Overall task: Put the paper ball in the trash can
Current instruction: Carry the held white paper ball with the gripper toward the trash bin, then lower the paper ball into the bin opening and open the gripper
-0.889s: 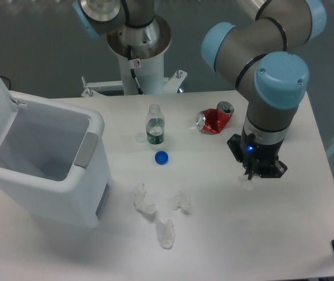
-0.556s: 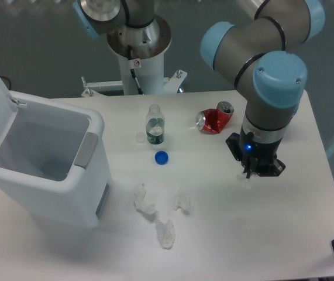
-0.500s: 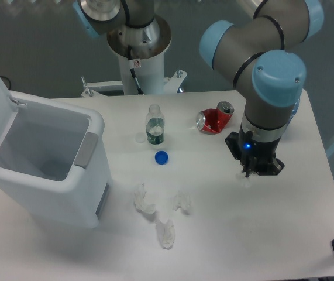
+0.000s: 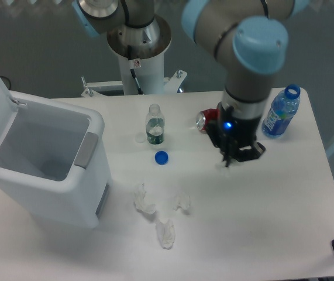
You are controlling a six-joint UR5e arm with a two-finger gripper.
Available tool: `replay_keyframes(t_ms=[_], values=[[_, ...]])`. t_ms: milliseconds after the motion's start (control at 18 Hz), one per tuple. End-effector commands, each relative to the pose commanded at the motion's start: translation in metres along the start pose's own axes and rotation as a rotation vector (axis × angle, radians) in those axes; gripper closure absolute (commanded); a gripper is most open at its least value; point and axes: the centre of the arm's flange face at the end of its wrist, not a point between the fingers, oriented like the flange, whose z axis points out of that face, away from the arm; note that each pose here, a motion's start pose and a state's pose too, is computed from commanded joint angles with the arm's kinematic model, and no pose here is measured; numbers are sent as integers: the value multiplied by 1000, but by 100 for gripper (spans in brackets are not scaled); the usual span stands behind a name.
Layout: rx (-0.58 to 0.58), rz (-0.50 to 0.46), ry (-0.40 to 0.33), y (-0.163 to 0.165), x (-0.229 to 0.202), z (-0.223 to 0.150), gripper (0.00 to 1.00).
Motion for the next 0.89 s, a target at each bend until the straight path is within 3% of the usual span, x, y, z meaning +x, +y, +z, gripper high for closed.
replay_keyframes(t_ms=[222, 667, 889], values=[[71, 2, 23, -30, 45, -11, 100], [171, -87, 60, -80, 144, -20, 100], [210, -127, 38, -86, 165, -33, 100]])
